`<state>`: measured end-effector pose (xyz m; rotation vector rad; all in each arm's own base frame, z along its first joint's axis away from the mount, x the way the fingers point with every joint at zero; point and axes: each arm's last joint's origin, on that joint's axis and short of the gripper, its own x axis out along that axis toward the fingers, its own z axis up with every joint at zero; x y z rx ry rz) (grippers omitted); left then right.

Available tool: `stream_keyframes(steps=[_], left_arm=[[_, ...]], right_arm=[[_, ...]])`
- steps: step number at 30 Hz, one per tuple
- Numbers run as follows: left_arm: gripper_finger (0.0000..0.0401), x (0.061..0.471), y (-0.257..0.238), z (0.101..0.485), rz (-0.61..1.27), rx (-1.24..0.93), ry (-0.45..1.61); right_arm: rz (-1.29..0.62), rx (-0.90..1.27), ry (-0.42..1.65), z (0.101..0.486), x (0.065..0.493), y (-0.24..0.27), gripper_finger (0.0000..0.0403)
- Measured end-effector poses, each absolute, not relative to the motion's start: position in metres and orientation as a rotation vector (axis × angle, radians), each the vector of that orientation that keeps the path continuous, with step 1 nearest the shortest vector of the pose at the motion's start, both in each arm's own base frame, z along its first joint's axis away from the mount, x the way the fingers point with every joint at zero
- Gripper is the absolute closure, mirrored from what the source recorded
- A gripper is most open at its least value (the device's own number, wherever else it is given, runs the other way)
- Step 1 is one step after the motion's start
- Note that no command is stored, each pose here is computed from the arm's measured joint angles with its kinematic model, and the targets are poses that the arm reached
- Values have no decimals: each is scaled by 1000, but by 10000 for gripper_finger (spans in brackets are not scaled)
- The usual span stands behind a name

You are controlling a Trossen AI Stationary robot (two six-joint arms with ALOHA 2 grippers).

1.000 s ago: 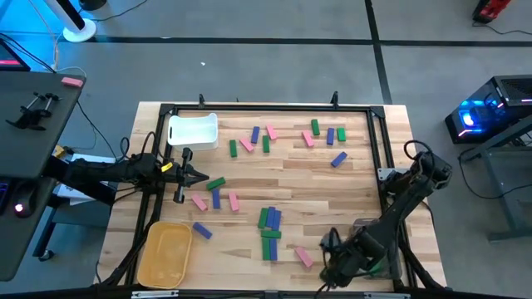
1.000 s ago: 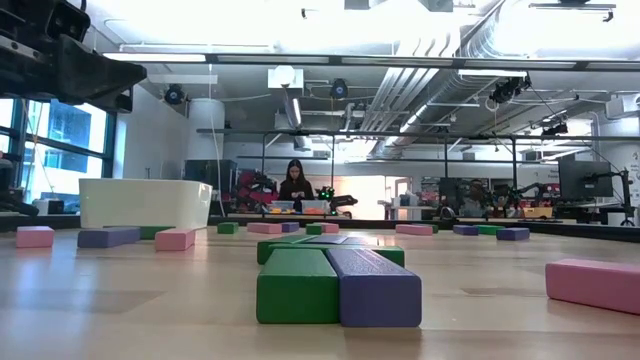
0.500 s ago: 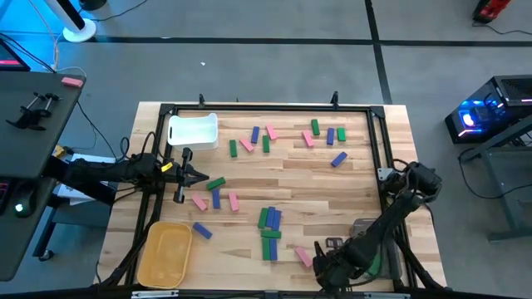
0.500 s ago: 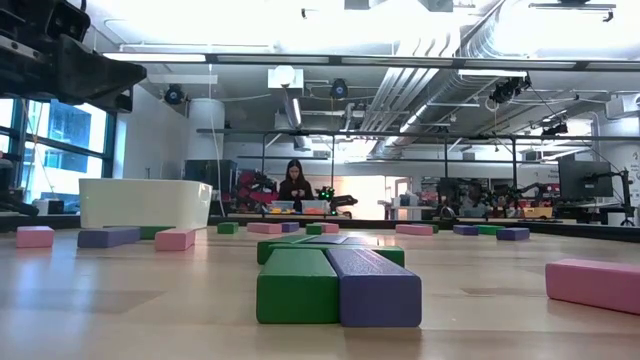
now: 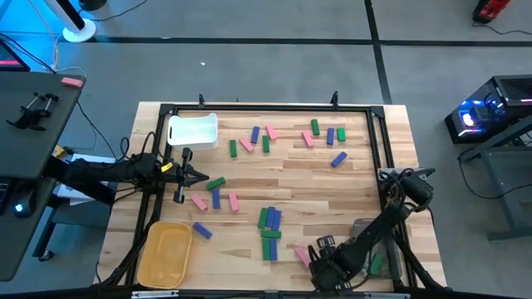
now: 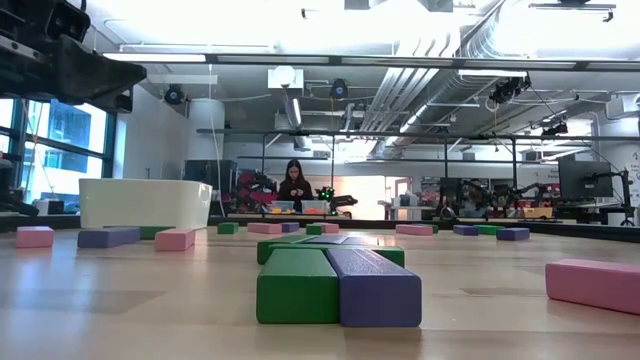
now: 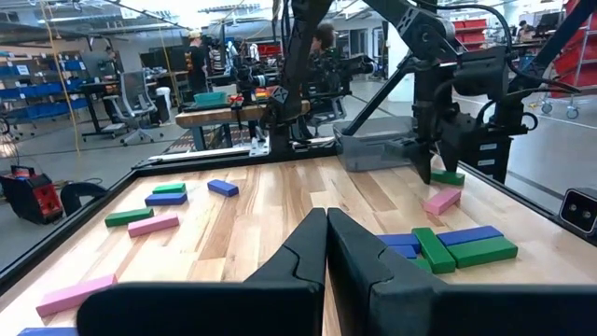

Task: Sort blocks
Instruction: Put the green block into the black transparent bin

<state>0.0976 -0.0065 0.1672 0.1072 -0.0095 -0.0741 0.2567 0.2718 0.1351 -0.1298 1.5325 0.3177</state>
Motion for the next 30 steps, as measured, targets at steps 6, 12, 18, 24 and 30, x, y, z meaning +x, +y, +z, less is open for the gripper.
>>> stream_keyframes(steps=[6, 12, 18, 24, 30], left_arm=[[400, 98, -7, 167, -74, 107, -10], [400, 98, -6, 167, -74, 108, -10], [400, 98, -6, 167, -74, 107, -10], [400, 98, -7, 167, -74, 108, -6], [400, 98, -7, 167, -74, 107, -3]], right_arm=[[263, -124, 1559, 130, 256, 270, 304], [226, -12, 1600, 142, 262, 259, 383], [-74, -51, 1549, 207, 267, 219, 394], [-535, 216, 1412, 271, 227, 175, 399], [-676, 523, 1514, 264, 168, 173, 400]])
